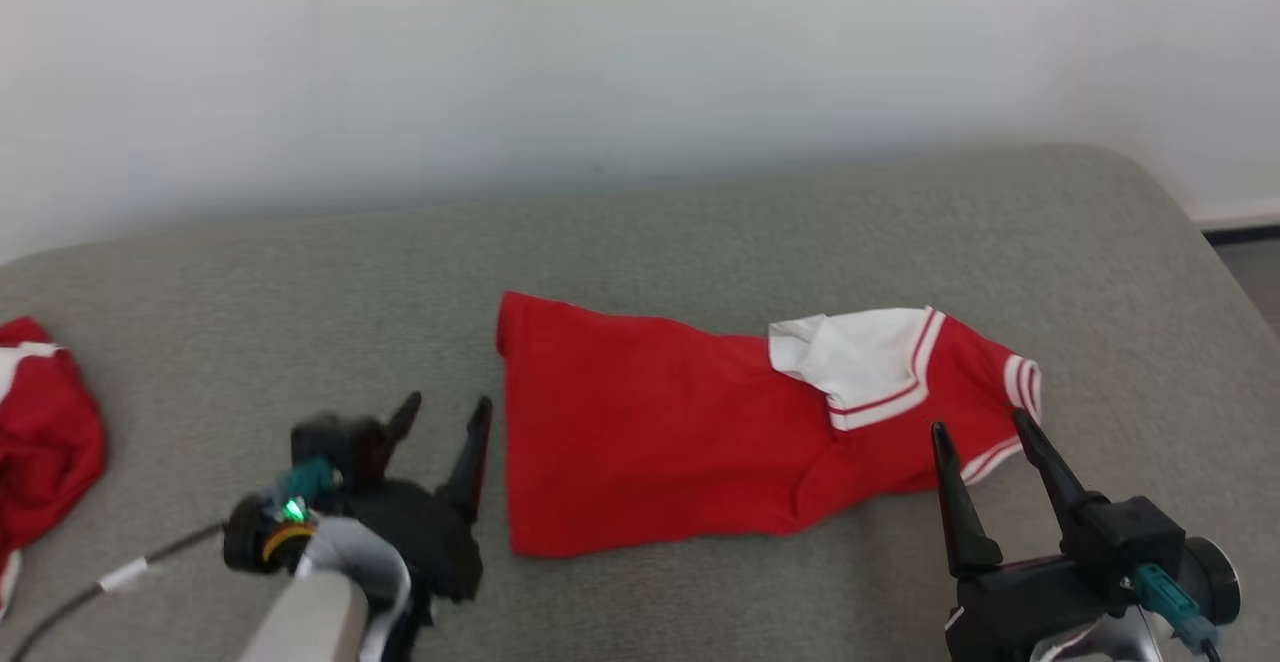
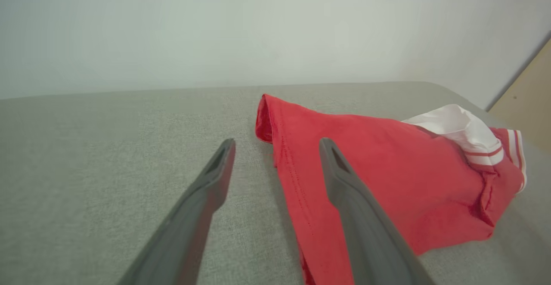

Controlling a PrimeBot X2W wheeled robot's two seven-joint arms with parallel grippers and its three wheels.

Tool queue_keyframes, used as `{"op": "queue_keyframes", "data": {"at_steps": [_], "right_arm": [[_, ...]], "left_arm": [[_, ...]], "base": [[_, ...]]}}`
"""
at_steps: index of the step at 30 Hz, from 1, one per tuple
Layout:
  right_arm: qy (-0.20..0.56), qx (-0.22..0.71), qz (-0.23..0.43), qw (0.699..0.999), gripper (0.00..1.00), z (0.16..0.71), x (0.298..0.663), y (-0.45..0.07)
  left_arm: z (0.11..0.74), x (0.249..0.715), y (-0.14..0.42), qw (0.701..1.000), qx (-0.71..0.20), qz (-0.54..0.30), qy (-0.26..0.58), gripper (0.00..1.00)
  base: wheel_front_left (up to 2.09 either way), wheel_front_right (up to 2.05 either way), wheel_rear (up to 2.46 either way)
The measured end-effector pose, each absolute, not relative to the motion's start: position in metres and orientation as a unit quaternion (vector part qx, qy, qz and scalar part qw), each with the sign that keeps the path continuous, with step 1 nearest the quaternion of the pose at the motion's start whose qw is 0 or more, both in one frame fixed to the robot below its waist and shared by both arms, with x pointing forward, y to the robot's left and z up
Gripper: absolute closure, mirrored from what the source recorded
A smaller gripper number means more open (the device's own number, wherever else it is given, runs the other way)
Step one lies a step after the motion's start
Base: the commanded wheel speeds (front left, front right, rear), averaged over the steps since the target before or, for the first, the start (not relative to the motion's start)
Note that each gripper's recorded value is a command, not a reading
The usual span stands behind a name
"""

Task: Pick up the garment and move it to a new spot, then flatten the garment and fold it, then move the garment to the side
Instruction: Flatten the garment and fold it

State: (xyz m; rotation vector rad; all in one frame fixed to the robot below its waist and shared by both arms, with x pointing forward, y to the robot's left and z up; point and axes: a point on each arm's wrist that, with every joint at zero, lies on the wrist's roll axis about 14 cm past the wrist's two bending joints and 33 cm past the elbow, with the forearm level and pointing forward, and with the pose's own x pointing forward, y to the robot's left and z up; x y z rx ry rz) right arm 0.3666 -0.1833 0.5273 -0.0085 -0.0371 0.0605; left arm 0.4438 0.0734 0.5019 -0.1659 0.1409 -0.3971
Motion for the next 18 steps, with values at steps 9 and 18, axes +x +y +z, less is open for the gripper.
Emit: {"op": "queue_keyframes", "data": {"at_steps": [9,18], "right_arm": [[-0.006,0.007,-0.015,1.000,0.00,0.514,0.363,-0.213],[0.025,0.009,-0.062,0.998,0.00,0.490,0.356,-0.242]], "left_arm": [[0.480,0.506,0.041,0.958,-0.098,-0.213,0.163,0.00],[0.437,0.539,0.024,0.943,-0.092,-0.216,0.237,0.00]], "base": [[0.00,0.00,0.00],[0.00,0.00,0.00]]}}
